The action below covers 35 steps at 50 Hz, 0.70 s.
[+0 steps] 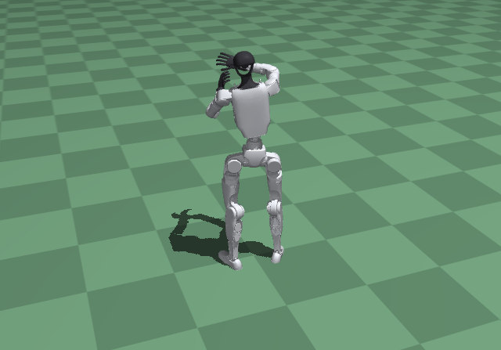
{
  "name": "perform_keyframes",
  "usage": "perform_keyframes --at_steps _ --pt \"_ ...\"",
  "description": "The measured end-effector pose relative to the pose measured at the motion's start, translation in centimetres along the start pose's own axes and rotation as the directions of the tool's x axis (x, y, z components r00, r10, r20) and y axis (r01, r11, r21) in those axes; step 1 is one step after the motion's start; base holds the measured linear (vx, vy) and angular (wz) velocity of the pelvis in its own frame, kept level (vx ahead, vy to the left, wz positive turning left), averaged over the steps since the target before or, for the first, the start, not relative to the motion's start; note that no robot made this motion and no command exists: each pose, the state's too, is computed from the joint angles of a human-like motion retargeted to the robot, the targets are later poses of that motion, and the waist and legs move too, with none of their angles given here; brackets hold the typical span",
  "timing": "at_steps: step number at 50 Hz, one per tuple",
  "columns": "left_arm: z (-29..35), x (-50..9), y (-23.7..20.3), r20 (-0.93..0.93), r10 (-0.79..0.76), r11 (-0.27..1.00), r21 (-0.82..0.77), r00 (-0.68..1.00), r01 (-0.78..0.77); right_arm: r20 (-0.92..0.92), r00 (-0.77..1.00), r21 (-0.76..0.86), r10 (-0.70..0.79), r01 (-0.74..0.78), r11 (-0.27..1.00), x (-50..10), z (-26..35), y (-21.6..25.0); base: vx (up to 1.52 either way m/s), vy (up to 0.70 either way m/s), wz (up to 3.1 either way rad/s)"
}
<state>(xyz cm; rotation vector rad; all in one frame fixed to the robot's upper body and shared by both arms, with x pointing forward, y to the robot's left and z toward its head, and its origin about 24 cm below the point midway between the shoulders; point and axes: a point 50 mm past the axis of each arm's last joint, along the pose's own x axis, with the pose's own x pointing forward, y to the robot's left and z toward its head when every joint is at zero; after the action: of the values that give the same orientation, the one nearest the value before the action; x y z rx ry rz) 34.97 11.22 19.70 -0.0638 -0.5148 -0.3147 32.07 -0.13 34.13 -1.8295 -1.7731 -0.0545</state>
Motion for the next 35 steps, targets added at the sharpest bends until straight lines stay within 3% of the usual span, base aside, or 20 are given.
perform_keyframes --at_steps 18,23,27,30,35 --pt "-0.3 0.3 -0.6 0.002 0.024 1.000 -0.021 1.000 -0.024 -0.070 0.997 -0.014 -0.011 0.010 1.000 -1.8 -1.7 -0.2 -0.01 0.01 0.00" --pt "-0.2 0.4 -1.0 0.003 0.074 0.992 -0.103 0.997 -0.073 -0.281 0.957 0.226 0.072 -0.007 0.974 -4.4 -2.5 0.9 0.00 0.00 0.00" --pt "-0.2 -0.4 -1.0 -0.009 0.107 0.970 -0.217 0.994 -0.107 -0.410 0.881 0.527 0.234 0.019 0.850 -7.3 -1.8 2.4 0.00 0.00 0.00" --pt "-0.3 -1.5 -0.4 -0.023 0.127 0.948 -0.293 0.992 -0.128 -0.410 0.837 0.678 0.362 0.014 0.735 -9.5 -0.5 3.6 0.00 0.00 0.00" --pt "0.0 -3.4 2.8 -0.048 0.180 0.931 -0.314 0.983 -0.186 -0.309 0.787 0.800 0.534 -0.088 0.593 -12.8 2.1 5.2 0.00 0.01 -0.04"
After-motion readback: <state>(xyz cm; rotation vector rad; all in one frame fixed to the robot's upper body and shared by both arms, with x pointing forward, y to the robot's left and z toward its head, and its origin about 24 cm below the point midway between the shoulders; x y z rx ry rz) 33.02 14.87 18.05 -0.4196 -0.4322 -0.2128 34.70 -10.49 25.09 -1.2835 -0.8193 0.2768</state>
